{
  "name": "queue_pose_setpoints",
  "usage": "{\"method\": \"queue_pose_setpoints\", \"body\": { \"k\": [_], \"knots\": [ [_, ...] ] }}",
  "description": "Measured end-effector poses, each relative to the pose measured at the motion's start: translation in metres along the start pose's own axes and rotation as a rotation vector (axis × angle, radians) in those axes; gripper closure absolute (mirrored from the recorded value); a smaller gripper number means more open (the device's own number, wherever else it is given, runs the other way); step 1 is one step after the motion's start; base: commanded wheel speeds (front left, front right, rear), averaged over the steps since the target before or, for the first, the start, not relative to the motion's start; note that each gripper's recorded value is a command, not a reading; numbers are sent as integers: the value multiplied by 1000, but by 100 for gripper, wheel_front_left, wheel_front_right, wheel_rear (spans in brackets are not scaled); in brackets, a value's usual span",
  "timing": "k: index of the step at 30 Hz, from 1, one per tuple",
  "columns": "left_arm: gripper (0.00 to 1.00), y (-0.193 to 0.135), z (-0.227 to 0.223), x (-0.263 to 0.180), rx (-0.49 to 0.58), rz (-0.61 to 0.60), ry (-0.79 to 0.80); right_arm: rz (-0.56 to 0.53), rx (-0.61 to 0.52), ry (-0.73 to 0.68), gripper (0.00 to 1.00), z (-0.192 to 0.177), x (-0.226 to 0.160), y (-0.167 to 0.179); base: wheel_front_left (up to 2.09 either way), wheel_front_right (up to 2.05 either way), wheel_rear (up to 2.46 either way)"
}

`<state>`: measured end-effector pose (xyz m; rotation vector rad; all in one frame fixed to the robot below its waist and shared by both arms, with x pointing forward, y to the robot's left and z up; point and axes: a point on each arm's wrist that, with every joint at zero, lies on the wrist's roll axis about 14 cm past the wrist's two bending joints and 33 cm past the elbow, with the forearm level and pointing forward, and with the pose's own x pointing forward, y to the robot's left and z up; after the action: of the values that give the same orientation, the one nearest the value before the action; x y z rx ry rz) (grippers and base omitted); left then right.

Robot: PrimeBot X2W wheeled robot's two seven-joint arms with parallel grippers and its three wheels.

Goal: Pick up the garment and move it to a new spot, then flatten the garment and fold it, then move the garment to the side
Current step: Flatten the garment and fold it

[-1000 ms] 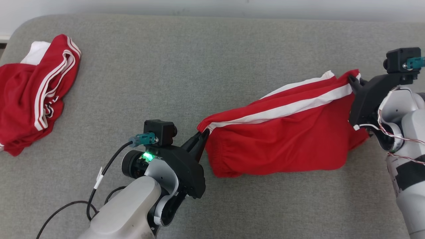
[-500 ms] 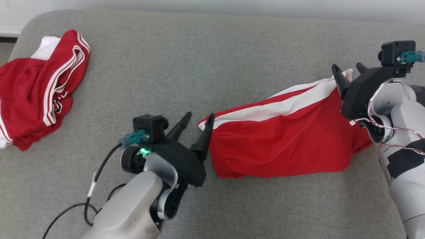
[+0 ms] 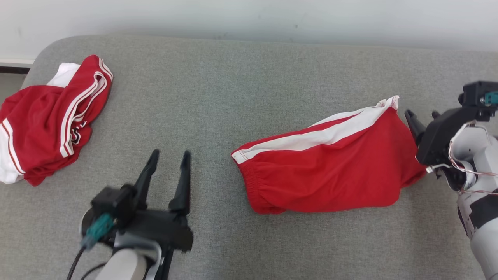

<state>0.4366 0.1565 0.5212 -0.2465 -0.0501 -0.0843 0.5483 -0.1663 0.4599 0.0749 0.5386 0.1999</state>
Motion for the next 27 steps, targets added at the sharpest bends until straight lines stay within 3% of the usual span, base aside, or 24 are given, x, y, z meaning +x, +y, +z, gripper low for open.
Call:
{"method": "queue_pose_setpoints", "body": {
  "k": [11,24,25,26,27],
  "knots": [
    [0,48,-17,-51,69,170,5,-32,37,124,0,-44,5,-14,0,0,0],
    [0,78,-35,-80,110,244,67,-8,57,295,0,-82,19,-1,0,0,0],
    [0,78,-35,-81,110,247,68,-7,56,297,58,-82,19,-1,0,0,0],
    [0,78,-35,-82,109,245,70,-6,58,296,58,-82,20,0,0,0,0],
    [0,79,-36,-82,110,246,72,-4,63,296,100,-82,20,0,0,0,0]
  ]
}}
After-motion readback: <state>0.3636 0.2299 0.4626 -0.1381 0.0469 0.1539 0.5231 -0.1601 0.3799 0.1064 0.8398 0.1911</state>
